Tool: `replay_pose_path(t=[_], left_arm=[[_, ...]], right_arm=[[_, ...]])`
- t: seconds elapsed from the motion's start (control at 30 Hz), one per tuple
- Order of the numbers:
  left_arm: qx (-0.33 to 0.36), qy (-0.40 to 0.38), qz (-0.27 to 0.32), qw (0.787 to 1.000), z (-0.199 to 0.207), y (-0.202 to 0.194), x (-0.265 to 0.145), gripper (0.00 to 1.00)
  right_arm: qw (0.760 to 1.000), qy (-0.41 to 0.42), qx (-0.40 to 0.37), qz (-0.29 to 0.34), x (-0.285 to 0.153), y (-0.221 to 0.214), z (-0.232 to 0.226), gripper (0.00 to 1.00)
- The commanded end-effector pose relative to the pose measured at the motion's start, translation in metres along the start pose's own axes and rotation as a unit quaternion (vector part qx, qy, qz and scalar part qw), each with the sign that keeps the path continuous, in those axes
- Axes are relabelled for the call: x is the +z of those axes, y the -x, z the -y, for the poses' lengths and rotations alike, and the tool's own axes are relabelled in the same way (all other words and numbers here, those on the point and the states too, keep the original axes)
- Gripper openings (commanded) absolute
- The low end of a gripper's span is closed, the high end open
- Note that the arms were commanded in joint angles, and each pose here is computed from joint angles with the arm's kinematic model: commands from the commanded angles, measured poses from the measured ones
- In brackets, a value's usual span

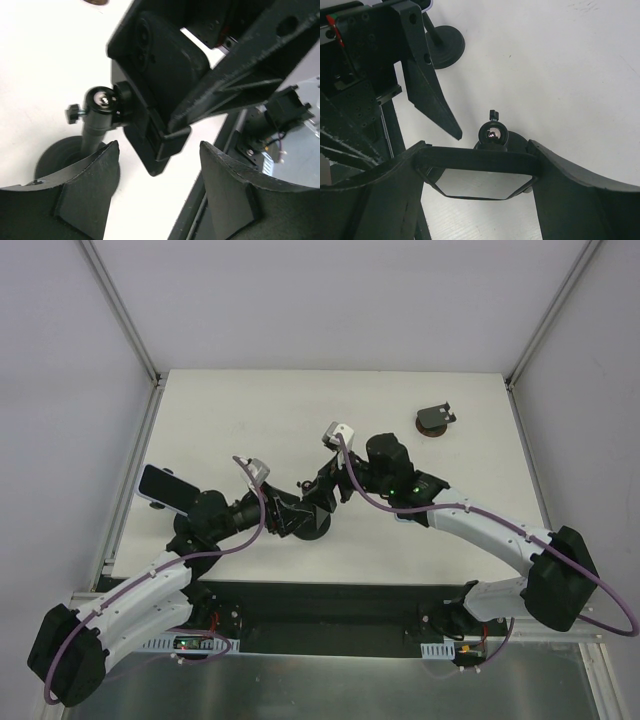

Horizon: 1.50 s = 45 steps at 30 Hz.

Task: Remove the phone from the phone stand

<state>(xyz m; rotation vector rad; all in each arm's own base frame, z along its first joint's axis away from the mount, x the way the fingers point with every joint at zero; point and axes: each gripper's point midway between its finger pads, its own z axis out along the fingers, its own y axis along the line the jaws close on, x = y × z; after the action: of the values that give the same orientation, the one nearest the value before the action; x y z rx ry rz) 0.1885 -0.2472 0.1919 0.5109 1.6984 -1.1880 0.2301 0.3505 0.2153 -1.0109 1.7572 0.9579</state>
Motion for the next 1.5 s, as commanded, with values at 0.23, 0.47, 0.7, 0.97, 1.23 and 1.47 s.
replay_pose_path(t=[0.23,0.47,0.7,0.97,1.23,1.47], left_arm=[[0.026,0.045,0.048,0.997,-0.009,0.029,0.009,0.57],[0.017,0.071,0.051,0.996,-0.016,0.023,0.011,0.5],[0.007,0.114,0.077,0.99,-0.03,0.024,0.001,0.19],[-0.005,0.068,0.073,0.995,-0.02,0.018,0.0,0.0],[-0.043,-0.008,0.053,0.998,-0.016,0.024,-0.009,0.0],[-0.054,0.014,0.052,0.997,-0.025,0.024,-0.007,0.0]], right_arm=[[1.0,0.003,-0.003,0.022,-0.004,0.017,-0.016,0.01],[1.0,-0.003,-0.009,0.014,0.0,0.015,-0.018,0.01],[1.0,-0.001,-0.019,0.0,-0.003,0.007,-0.023,0.01],[0.999,0.029,-0.031,-0.013,-0.006,-0.001,-0.032,0.01],[0.991,0.11,-0.055,-0.051,-0.015,-0.016,-0.056,0.01],[0.987,0.139,-0.056,-0.065,-0.021,-0.019,-0.064,0.01]])
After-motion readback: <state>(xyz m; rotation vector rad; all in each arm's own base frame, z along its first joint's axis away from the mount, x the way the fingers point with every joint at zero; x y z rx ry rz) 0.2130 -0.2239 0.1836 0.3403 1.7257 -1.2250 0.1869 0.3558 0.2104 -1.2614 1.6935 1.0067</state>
